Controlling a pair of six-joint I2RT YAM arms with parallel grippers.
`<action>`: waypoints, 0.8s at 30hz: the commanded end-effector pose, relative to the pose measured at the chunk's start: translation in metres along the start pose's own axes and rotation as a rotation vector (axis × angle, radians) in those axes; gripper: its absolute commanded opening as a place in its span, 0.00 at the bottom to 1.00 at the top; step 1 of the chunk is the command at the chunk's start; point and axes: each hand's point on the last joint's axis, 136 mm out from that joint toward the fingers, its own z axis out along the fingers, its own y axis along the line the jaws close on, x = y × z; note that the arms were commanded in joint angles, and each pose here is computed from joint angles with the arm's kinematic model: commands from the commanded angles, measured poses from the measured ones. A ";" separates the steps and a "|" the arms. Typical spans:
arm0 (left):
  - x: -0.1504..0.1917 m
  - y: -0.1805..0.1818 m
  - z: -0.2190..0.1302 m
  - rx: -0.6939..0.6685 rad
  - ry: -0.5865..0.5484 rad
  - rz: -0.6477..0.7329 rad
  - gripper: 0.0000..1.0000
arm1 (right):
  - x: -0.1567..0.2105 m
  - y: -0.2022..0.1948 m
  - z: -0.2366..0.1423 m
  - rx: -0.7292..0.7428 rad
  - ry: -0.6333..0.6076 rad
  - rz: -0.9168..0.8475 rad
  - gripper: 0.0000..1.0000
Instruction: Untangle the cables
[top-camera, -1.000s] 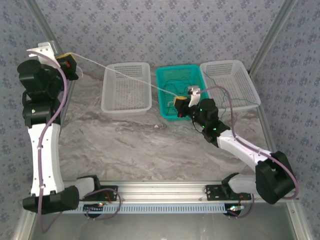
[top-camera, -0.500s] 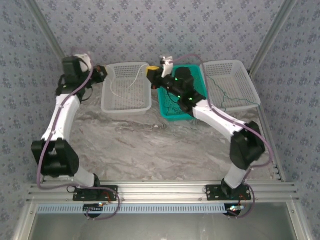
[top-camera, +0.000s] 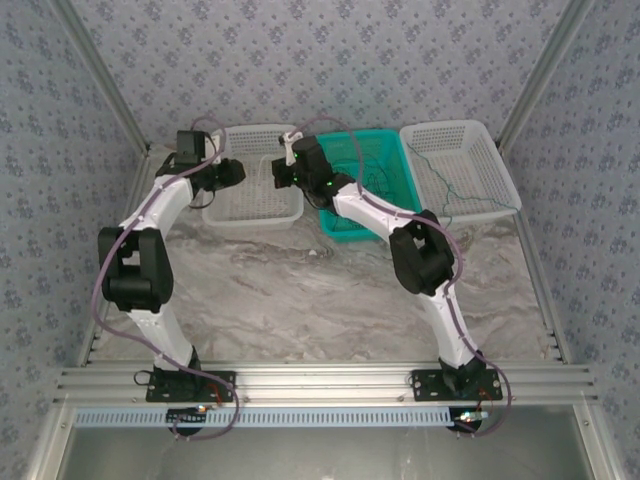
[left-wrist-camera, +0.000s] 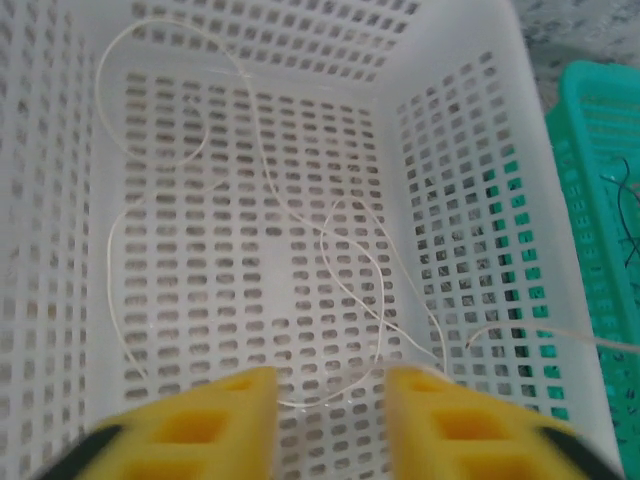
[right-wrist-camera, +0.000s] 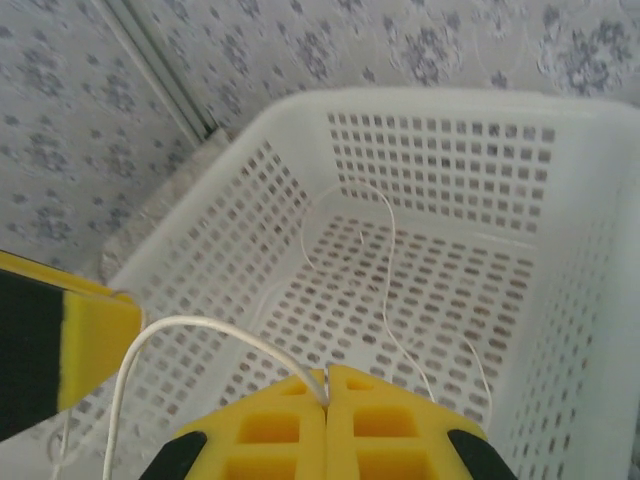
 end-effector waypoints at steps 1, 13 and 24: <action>-0.017 -0.018 -0.022 0.010 -0.054 0.056 0.59 | -0.001 -0.014 -0.003 0.096 0.018 -0.009 0.00; -0.032 -0.077 -0.102 0.228 -0.195 0.096 0.78 | -0.018 0.003 -0.003 0.112 0.070 -0.065 0.33; -0.027 -0.074 -0.199 0.143 -0.472 0.100 0.91 | -0.083 0.020 -0.080 0.044 -0.018 -0.036 0.52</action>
